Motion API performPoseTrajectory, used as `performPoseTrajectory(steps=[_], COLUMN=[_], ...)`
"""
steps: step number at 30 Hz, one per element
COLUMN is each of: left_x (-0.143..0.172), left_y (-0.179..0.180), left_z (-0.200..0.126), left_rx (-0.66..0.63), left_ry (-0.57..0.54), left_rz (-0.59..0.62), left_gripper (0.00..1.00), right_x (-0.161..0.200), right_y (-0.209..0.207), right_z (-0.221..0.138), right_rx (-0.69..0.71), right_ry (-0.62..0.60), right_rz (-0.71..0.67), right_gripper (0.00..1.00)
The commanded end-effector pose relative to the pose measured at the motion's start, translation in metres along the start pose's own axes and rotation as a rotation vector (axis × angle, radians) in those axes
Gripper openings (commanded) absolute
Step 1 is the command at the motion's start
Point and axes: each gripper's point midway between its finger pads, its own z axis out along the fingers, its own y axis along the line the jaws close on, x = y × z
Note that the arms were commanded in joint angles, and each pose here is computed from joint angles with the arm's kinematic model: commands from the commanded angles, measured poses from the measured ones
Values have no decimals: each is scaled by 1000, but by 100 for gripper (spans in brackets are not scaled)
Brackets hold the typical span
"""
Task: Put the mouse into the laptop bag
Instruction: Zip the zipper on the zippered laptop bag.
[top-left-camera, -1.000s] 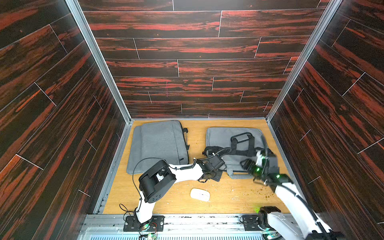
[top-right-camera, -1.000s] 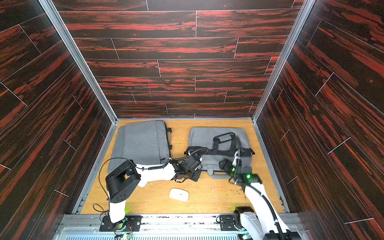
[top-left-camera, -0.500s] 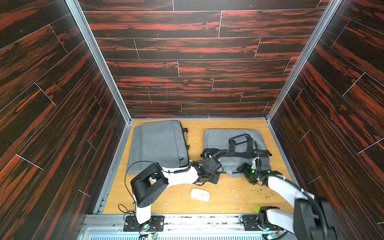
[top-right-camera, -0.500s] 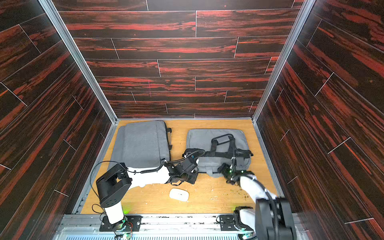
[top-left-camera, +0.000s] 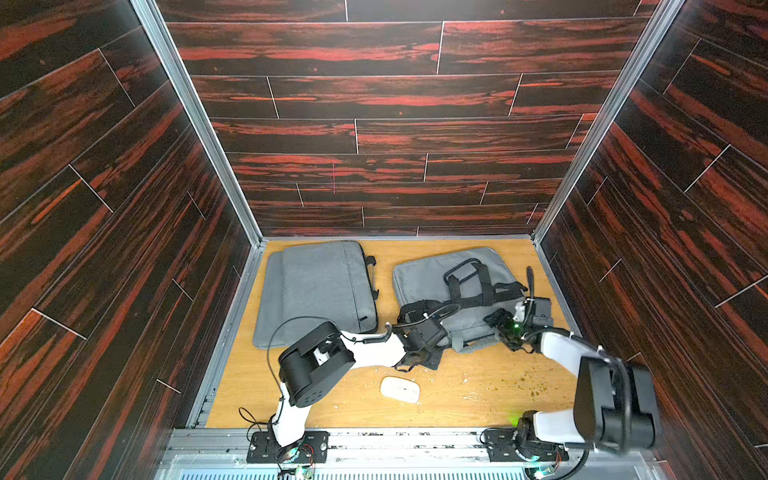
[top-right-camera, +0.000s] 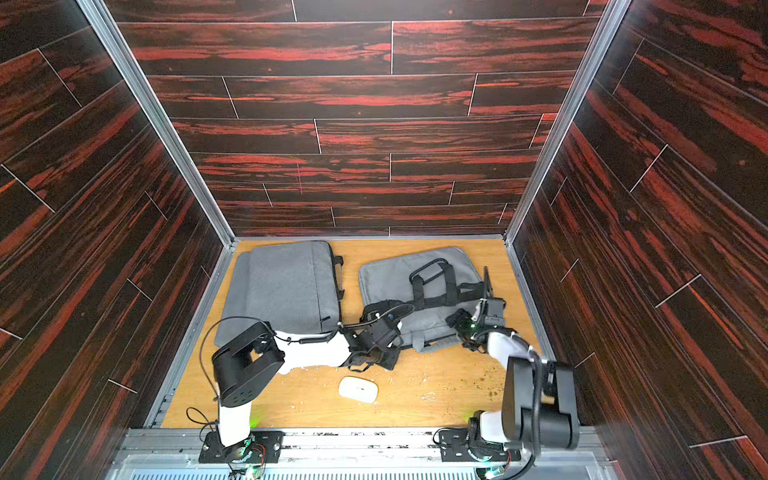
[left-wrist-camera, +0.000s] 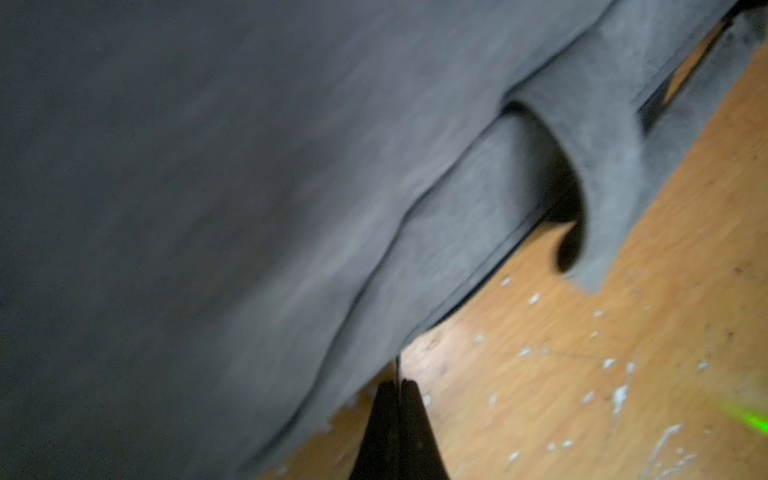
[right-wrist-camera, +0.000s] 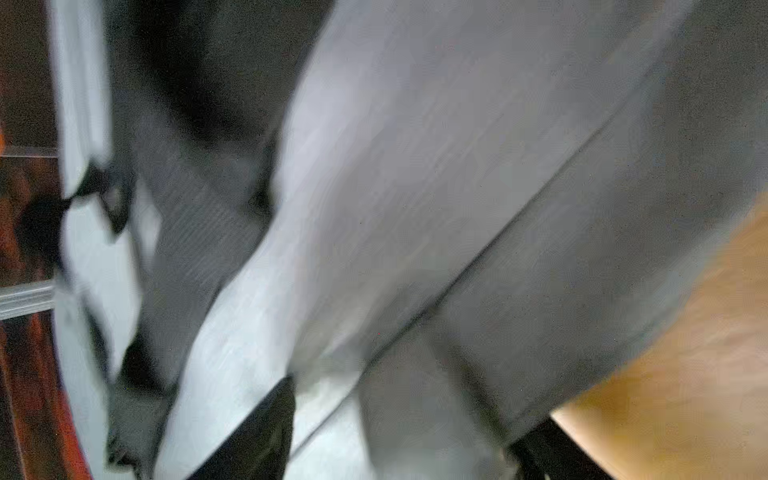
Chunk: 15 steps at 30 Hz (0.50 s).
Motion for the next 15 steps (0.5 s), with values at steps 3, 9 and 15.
performPoseTrajectory(steps=[3,9,15], left_x=[-17,-20,-18], left_y=[-35,-50,-56], left_z=[-5,-9,-13], left_rx=[106,140,150], left_ry=[1,5,3], left_rz=[31,41,37], left_gripper=[0,0,0], right_x=[58,105,114], right_y=[10,25,48], right_z=[-15,-19,-3], right_rx=[-72,-168,-240], right_ry=[45,96,133], right_rz=[19,42,53], right_gripper=[81,83,83])
